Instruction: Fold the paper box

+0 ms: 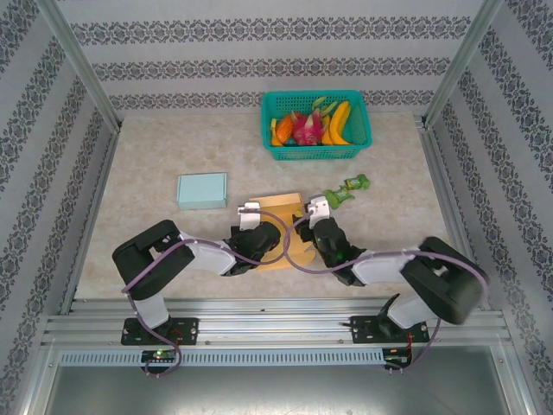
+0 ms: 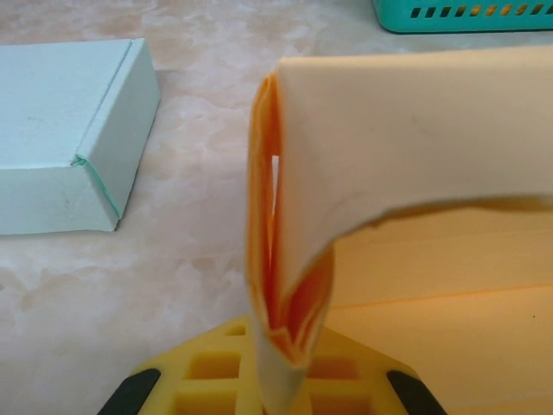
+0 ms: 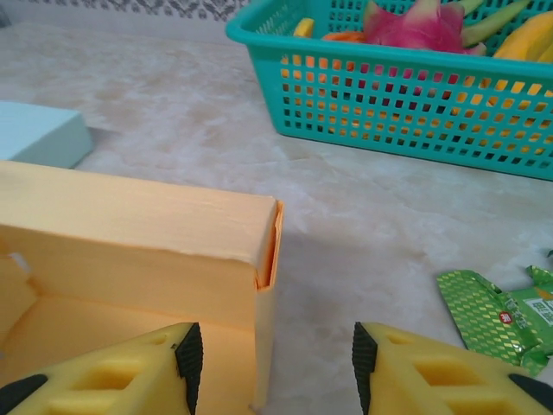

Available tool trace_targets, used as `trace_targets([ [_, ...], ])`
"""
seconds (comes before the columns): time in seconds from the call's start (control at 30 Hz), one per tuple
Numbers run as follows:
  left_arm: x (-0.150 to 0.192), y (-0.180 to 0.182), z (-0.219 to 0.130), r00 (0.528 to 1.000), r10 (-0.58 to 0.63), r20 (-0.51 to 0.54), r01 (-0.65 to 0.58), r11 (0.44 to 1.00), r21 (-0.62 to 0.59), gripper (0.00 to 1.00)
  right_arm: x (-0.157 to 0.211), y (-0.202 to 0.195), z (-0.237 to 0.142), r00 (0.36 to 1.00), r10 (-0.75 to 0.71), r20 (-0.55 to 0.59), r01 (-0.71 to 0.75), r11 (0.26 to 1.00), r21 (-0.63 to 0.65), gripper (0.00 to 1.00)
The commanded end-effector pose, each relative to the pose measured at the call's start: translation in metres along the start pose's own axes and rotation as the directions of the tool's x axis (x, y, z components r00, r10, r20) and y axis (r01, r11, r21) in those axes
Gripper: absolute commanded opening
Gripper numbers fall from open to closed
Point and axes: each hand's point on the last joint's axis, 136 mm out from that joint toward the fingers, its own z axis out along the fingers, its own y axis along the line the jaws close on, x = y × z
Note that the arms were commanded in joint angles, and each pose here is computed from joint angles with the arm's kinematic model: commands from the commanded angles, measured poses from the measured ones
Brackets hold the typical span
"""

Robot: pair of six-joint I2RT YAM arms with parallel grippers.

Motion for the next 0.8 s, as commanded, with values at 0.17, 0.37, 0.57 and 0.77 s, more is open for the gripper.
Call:
trace_targets([
  [0.17, -0.001, -0.003, 0.002, 0.998, 0.041, 0.038, -0.044, 0.996, 0.082, 0.0, -0.025, -0.006, -0.031, 0.992, 0.121, -0.048, -0.124, 0.989, -0.079, 0.52],
  [0.37, 0.003, -0.01, 0.004, 0.997, 0.052, 0.053, -0.058, 0.991, 0.123, 0.0, -0.05, -0.005, -0.008, 0.985, 0.167, -0.045, -0.171, 0.98, -0.106, 0.52],
  [0.57, 0.005, -0.016, 0.006, 0.996, 0.07, 0.06, -0.078, 0.986, 0.144, 0.0, -0.048, -0.008, 0.019, 0.981, 0.179, -0.075, -0.186, 0.978, -0.097, 0.52],
  [0.77, 0.006, -0.016, 0.007, 0.995, 0.078, 0.055, -0.085, 0.987, 0.138, 0.0, -0.017, -0.019, 0.03, 0.978, 0.182, -0.101, -0.19, 0.979, -0.072, 0.51],
])
